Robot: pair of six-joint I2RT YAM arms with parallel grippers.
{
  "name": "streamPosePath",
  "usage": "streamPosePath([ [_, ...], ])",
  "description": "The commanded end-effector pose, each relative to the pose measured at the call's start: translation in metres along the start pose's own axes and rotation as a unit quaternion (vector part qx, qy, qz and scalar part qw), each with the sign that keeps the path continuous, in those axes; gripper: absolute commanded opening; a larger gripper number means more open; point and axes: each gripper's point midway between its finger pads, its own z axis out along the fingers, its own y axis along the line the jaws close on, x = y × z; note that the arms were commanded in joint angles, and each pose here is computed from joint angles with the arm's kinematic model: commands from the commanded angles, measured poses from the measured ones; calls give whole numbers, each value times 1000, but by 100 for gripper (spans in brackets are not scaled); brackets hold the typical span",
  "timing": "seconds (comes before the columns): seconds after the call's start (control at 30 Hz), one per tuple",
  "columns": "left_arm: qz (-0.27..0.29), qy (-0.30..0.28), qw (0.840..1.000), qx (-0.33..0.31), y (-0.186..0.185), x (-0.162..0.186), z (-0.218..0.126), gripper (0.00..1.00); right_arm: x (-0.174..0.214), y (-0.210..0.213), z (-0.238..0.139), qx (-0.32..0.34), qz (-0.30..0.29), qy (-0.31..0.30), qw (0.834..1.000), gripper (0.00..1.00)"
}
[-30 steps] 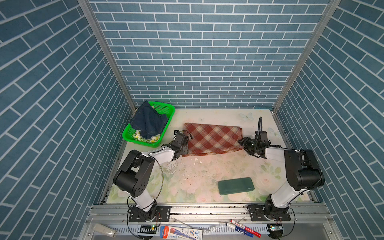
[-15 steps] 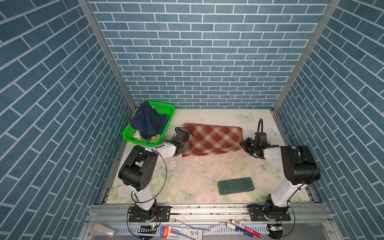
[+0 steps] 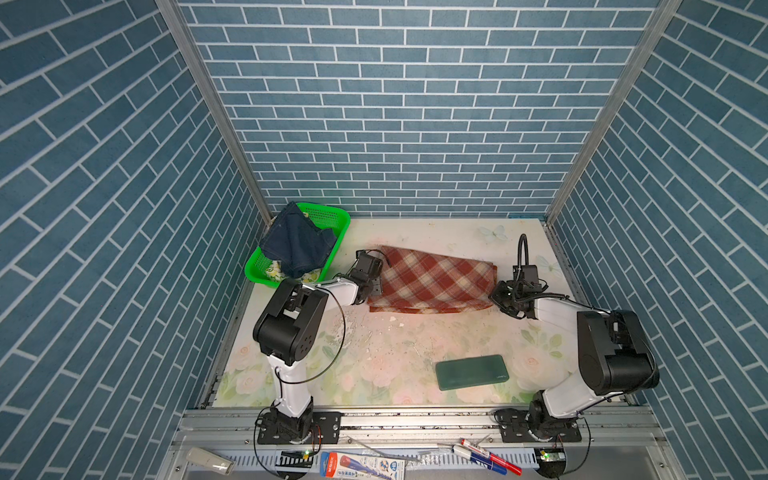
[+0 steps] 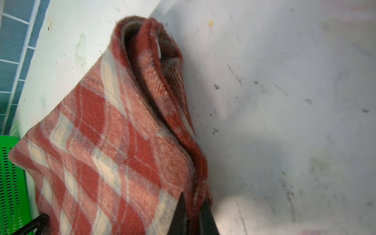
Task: Fold and stack the skirts
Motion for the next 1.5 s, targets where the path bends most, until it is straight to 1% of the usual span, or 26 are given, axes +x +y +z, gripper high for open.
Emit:
streamPosePath([
  [0.0,-12,59,998,27,-3,35,18,59,-16,-2,-19,35,-50,-18,998,0],
  [0.07,-15,60,997,45,-10,36,19,55,-24,-2,-27,49,-64,-30,996,0],
  [0.23,-20,59,994,88,-25,41,18,43,-38,18,-44,36,-99,-44,994,0],
  [0.37,-20,64,992,108,-38,49,19,37,-46,43,-55,41,-154,-55,986,0],
  [0.47,-15,68,991,118,-50,56,19,34,-45,63,-59,32,-190,-53,980,0],
  [0.57,-19,71,990,124,-56,61,21,30,-41,86,-63,36,-238,-56,969,0],
  [0.7,-25,75,989,126,-59,65,22,27,-30,123,-65,9,-286,-51,957,0],
  [0.8,-25,77,989,125,-59,68,22,24,-19,147,-61,-6,-309,-43,950,0],
  [0.9,-25,76,989,123,-59,70,21,23,-6,171,-54,-36,-316,-33,948,0],
  [1.03,-26,81,989,119,-56,76,20,22,14,207,-43,-68,-332,-21,940,0],
  [1.17,-31,81,989,118,-52,82,20,22,34,242,-32,-112,-324,-6,939,0],
  [1.27,-31,82,989,119,-51,85,19,21,50,262,-22,-146,-307,6,940,0],
  [1.37,-33,82,989,118,-49,87,19,20,64,279,-10,-189,-267,27,945,0],
  [1.47,-36,81,989,119,-48,89,18,20,78,295,-1,-216,-248,45,943,0],
])
